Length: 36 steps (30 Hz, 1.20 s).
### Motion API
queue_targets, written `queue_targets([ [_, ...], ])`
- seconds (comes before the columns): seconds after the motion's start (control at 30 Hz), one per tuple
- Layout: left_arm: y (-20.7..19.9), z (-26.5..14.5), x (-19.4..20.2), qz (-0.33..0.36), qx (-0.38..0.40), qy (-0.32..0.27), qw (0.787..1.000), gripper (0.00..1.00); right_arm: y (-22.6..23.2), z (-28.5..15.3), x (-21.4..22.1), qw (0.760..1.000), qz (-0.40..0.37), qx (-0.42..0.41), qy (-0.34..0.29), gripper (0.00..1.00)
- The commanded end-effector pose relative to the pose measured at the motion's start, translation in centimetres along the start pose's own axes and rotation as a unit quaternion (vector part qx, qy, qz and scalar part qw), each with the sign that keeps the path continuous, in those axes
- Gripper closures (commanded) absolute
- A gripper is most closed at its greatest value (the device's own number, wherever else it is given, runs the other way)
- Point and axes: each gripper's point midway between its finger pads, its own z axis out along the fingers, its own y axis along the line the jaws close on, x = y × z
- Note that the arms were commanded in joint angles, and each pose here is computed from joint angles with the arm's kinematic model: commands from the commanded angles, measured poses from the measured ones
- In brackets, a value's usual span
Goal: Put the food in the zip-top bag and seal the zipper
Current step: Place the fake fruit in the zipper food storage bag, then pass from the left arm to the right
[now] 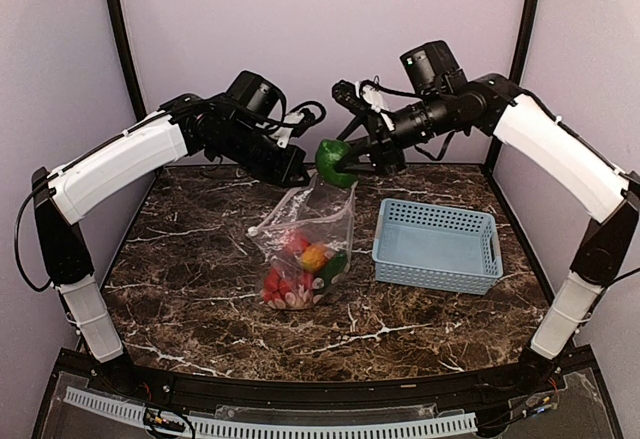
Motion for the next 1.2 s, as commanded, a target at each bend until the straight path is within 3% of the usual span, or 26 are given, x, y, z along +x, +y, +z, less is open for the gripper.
queue_targets([
  [0.0, -0.5, -2.6, -0.9, 0.011, 0.004, -0.022, 1.000, 0.99, -1.2, 1.8, -0.7, 0.999, -0.028, 0.007, -0.032, 0.48],
  [0.5, -0.6, -3.2, -1.2, 0.015, 0.003, -0.029, 0.999, 0.99, 0.3, 5.2, 2.0, 0.998, 0.015, -0.051, -0.019, 0.43],
  [0.8, -0.6, -3.4, -1.2, 0.016, 0.003, -0.031, 0.999, 0.99, 0.7, 4.6, 1.6, 0.998, 0.014, -0.052, -0.013, 0.26],
  [0.9, -0.6, -3.4, -1.1, 0.016, 0.002, -0.029, 0.999, 0.99, 1.9, 3.8, 1.3, 0.997, -0.006, -0.073, -0.008, 0.28],
  [1.07, -0.9, -3.5, -1.1, 0.016, 0.010, -0.031, 0.999, 0.99, 4.4, 3.9, 3.7, 0.993, -0.034, -0.103, 0.051, 0.38],
  [1.17, -1.0, -3.6, -1.3, 0.016, 0.014, -0.034, 0.999, 0.99, 5.3, 4.1, 4.7, 0.990, -0.051, -0.098, 0.083, 0.38],
])
